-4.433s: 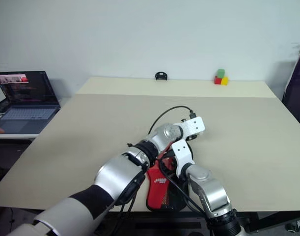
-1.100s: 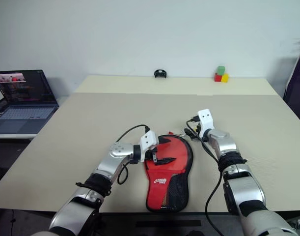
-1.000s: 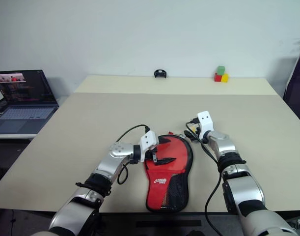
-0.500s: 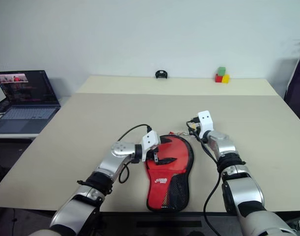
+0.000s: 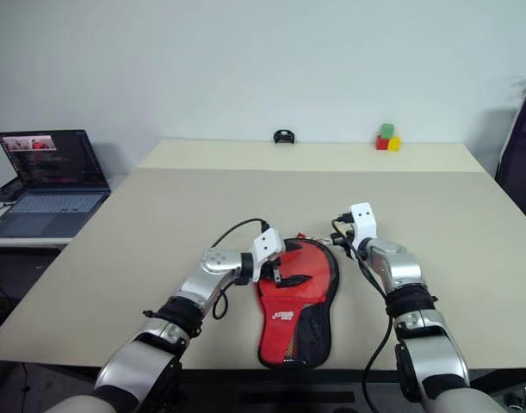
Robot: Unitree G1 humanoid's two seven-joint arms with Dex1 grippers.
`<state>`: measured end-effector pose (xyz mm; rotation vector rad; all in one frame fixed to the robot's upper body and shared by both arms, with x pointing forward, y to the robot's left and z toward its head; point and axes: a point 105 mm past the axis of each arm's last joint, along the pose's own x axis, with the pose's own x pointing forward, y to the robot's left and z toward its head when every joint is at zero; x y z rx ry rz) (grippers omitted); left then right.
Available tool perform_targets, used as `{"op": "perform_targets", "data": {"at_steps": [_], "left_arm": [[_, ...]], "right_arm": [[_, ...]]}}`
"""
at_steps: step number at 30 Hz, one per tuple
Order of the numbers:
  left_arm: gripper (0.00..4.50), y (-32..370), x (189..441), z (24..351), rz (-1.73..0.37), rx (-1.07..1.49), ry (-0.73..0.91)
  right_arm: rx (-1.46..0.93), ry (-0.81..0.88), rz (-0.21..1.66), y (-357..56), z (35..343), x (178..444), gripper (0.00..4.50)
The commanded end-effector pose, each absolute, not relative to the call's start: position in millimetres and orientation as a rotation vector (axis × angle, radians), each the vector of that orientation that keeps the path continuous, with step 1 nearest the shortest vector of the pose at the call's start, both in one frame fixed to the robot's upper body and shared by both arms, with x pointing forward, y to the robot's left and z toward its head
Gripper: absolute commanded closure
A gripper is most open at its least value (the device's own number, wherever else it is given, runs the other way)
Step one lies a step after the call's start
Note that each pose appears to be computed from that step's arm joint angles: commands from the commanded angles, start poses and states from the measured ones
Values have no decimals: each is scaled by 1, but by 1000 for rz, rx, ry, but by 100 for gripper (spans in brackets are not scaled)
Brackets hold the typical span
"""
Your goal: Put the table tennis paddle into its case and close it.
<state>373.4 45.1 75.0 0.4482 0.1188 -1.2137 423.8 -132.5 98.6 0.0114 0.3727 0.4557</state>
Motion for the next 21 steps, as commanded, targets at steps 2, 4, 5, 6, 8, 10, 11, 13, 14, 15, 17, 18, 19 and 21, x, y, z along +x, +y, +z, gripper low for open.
{"op": "perform_targets", "data": {"at_steps": [2,4,5,6,8,10,11,13,14,15,17,18,19,21], "left_arm": [[0,66,349,4,-1236,501,410],[0,66,348,2,-1238,496,418],[0,66,347,1,-1244,489,422],[0,66,346,0,-1249,481,427],[0,64,343,-2,-1268,458,442],[0,64,340,-3,-1280,429,457],[0,63,339,-4,-1284,416,466],[0,64,337,-6,-1294,396,490],[0,64,336,-7,-1301,390,499],[0,65,335,-7,-1306,384,507],[0,65,334,-7,-1309,380,513],[0,65,334,-8,-1310,380,516],[0,65,334,-8,-1313,381,519],[0,65,333,-8,-1319,386,524]], "right_arm": [[21,325,410,-154,122,419,386],[21,331,412,-157,124,413,386],[20,334,412,-159,126,410,386],[20,336,414,-160,128,406,386],[27,342,419,-165,133,398,386],[31,350,421,-170,137,389,386],[32,358,423,-172,137,385,386],[45,397,440,-177,135,371,386],[51,421,455,-178,132,363,386],[56,442,468,-180,131,356,386],[82,471,477,-183,129,344,386],[93,484,481,-183,128,340,386],[98,503,495,-182,126,332,386],[106,534,525,-178,123,320,386]]}}
